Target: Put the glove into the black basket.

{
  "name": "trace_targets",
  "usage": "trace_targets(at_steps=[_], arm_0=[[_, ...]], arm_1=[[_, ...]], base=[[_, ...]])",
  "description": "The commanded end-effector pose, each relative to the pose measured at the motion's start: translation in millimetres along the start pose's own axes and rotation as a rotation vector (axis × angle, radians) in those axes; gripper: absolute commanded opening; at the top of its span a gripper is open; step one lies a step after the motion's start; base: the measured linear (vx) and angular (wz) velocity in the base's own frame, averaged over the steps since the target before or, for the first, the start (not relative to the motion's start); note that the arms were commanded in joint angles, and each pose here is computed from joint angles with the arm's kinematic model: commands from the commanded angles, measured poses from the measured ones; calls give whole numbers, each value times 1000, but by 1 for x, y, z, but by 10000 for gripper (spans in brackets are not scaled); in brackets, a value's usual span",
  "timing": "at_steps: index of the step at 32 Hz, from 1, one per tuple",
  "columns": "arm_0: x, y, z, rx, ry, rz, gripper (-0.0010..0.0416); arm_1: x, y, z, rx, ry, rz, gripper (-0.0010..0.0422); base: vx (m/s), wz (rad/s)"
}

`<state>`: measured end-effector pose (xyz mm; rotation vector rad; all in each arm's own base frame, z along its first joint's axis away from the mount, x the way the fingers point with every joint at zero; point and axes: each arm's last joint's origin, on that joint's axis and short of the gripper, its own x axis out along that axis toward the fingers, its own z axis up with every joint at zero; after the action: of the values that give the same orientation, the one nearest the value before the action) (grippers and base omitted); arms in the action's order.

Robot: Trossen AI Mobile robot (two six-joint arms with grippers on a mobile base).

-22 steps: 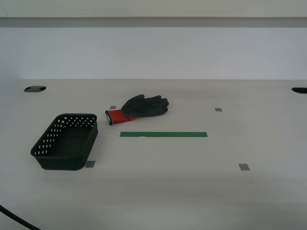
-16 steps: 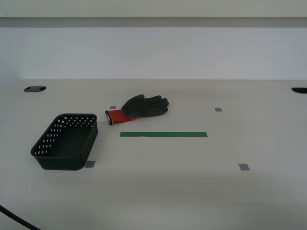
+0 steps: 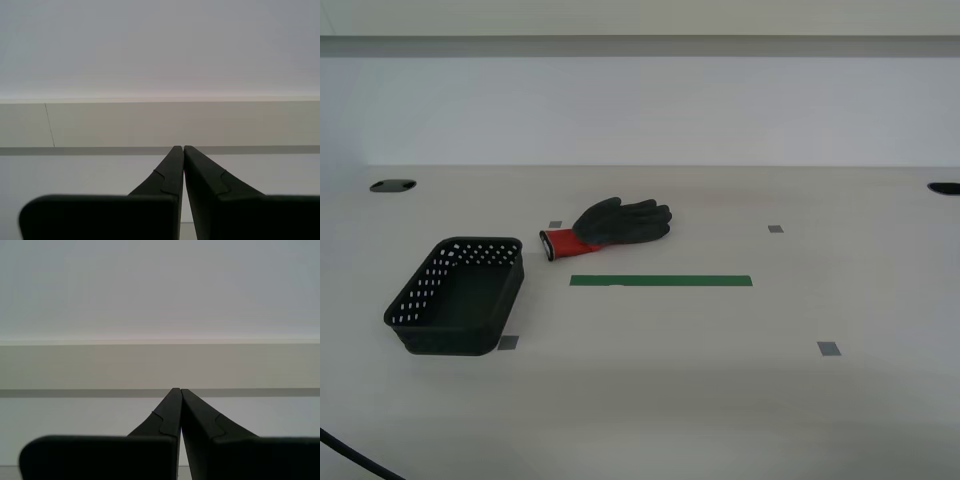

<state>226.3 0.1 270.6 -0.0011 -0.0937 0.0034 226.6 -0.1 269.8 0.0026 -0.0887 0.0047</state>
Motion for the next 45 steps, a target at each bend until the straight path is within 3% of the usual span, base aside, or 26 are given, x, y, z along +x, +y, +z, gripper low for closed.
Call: trace_targets(at_steps=[1,22,25,27,28,31,36,41,45], arm_0=[[0,0,1,0,-4,1,1],[0,0,1,0,-4,1,1],[0,0,1,0,-4,1,1],[0,0,1,0,-4,1,1],[0,0,1,0,-4,1,1],[0,0,1,0,-4,1,0],[0,0,1,0,-4,1,1],[0,0,1,0,-5,1,1],[0,0,1,0,-5,0,1]], arm_1=[[0,0,1,1,-5,1,0],[1,0,4,2,-16,1,0],[4,-2,11,-105,-2,-46,0],[10,-6,20,-189,94,-74,0],[13,-8,23,-188,144,-79,0],[28,-23,36,-131,295,-131,0],[59,-55,42,-83,357,-236,0],[99,-88,20,-33,599,-302,0],[136,-118,-6,82,789,-370,0]], base=[[0,0],[0,0],[0,0],[0,0],[0,0],[0,0],[0,0],[0,0],[0,0]])
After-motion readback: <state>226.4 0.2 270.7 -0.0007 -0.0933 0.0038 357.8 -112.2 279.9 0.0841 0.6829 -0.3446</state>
